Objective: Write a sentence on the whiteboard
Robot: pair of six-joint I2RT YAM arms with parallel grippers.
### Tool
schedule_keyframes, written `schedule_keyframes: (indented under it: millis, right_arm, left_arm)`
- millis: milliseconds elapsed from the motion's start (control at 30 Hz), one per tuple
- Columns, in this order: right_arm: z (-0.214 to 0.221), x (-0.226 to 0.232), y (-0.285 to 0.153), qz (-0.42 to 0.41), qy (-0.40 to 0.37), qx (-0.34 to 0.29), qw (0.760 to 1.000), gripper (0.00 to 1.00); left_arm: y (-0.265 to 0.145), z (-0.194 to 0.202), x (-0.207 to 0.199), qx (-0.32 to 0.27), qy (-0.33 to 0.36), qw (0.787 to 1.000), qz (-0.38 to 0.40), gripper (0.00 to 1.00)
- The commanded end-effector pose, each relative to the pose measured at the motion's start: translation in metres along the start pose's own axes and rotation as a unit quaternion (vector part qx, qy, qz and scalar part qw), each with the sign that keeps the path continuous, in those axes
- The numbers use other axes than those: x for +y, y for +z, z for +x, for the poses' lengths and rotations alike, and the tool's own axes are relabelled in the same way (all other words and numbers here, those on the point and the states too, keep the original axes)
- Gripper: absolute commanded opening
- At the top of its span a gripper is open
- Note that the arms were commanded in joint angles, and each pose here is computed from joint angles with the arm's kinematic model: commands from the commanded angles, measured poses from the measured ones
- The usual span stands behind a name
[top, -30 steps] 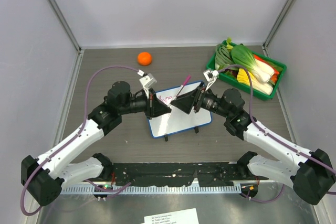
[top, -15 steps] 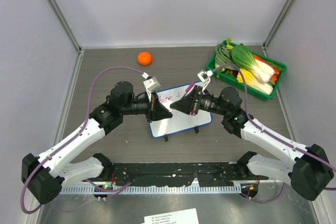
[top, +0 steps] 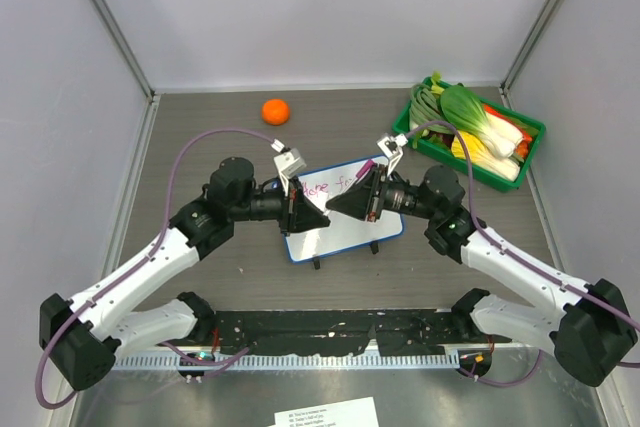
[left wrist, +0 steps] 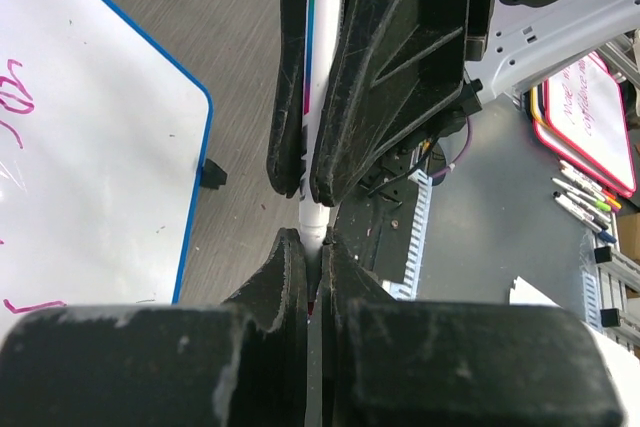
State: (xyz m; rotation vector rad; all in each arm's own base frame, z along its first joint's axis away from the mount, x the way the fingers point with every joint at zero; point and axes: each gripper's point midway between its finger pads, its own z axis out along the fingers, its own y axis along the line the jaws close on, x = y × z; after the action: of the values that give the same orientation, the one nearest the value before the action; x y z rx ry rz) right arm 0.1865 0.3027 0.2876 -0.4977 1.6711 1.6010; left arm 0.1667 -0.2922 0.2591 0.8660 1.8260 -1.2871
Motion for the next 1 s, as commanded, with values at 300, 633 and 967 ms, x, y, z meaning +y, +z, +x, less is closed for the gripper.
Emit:
schedule_keyframes:
  millis: [300,633,967]
  right_arm:
    - [-0.019,0.001,-0.014,0.039,-0.057,-0.045,0.997,0.01]
    - [-0.022,-0.051,-0.035,0.17,-0.076,-0.097,0.978,0.01]
    - [-0.019,-0.063,-0.039,0.218,-0.098,-0.118,0.964,0.01]
  left_arm:
    - [-0.016,-0.015,0.019,-0.046,0.011,0.995,-0.085,0.61]
    - [-0.076,0.005,0.108,-0.119,-0.132,0.938,-0.296,1.0]
    - [-0.066,0.052,0.165,-0.145,-0.259,0.926,-0.232,0.96]
